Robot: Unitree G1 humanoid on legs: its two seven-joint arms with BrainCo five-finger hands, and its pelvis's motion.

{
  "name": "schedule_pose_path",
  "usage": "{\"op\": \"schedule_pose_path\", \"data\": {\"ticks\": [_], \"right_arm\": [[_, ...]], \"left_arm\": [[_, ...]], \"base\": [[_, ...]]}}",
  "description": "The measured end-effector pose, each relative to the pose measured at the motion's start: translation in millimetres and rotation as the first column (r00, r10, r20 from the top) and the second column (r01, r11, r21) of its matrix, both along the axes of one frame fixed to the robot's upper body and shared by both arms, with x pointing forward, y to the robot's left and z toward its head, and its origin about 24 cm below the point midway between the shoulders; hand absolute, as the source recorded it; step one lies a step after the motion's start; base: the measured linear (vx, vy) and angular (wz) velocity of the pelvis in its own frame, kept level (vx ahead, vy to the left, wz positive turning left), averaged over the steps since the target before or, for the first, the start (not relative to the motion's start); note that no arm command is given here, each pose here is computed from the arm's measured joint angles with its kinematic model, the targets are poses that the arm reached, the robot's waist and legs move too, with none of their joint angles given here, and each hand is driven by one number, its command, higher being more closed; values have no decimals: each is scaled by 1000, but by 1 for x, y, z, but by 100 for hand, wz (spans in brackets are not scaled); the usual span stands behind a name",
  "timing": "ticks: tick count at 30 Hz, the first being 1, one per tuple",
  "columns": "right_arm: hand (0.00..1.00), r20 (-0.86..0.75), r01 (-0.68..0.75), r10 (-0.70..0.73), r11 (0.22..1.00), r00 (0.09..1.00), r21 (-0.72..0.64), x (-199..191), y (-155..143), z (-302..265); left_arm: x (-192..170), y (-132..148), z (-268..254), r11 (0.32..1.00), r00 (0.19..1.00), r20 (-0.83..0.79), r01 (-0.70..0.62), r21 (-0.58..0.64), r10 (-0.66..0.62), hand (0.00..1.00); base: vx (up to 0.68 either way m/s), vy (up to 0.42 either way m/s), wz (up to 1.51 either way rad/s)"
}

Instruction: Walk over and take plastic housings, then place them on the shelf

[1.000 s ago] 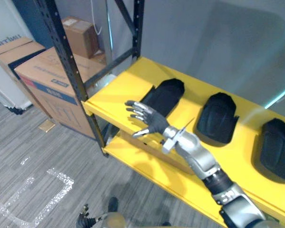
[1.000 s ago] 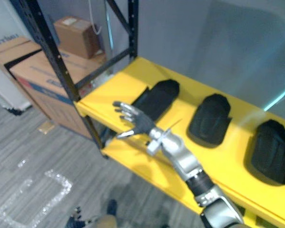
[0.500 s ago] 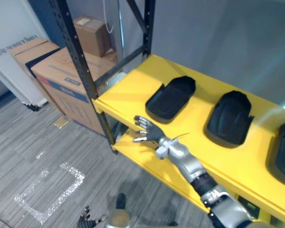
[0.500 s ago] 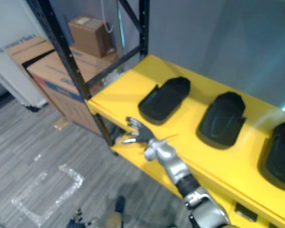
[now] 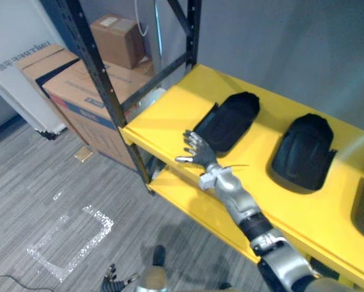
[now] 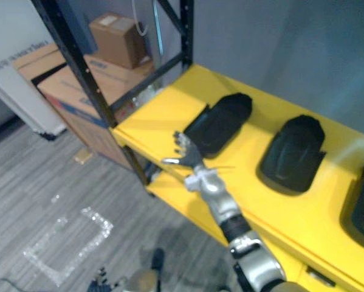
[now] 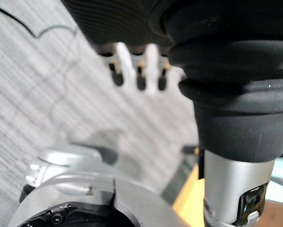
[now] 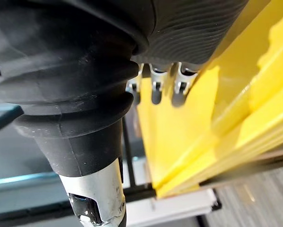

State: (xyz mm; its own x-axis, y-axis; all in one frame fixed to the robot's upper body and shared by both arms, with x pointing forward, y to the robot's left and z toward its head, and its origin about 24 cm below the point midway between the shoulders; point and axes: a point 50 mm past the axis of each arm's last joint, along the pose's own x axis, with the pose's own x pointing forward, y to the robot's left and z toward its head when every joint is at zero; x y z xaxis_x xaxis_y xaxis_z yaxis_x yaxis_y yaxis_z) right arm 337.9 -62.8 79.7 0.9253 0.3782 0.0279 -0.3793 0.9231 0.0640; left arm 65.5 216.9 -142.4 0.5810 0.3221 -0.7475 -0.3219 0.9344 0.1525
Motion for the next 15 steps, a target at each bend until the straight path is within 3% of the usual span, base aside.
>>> {"op": "schedule_pose_path", "data": {"ticks": [15], "right_arm": [[0,27,65,-66,998,997,20,12,-9,8]], "left_arm": [[5,-2,2,1000,1000,18,2,-3,-2,0]], "base": [[-4,-6,1]]}}
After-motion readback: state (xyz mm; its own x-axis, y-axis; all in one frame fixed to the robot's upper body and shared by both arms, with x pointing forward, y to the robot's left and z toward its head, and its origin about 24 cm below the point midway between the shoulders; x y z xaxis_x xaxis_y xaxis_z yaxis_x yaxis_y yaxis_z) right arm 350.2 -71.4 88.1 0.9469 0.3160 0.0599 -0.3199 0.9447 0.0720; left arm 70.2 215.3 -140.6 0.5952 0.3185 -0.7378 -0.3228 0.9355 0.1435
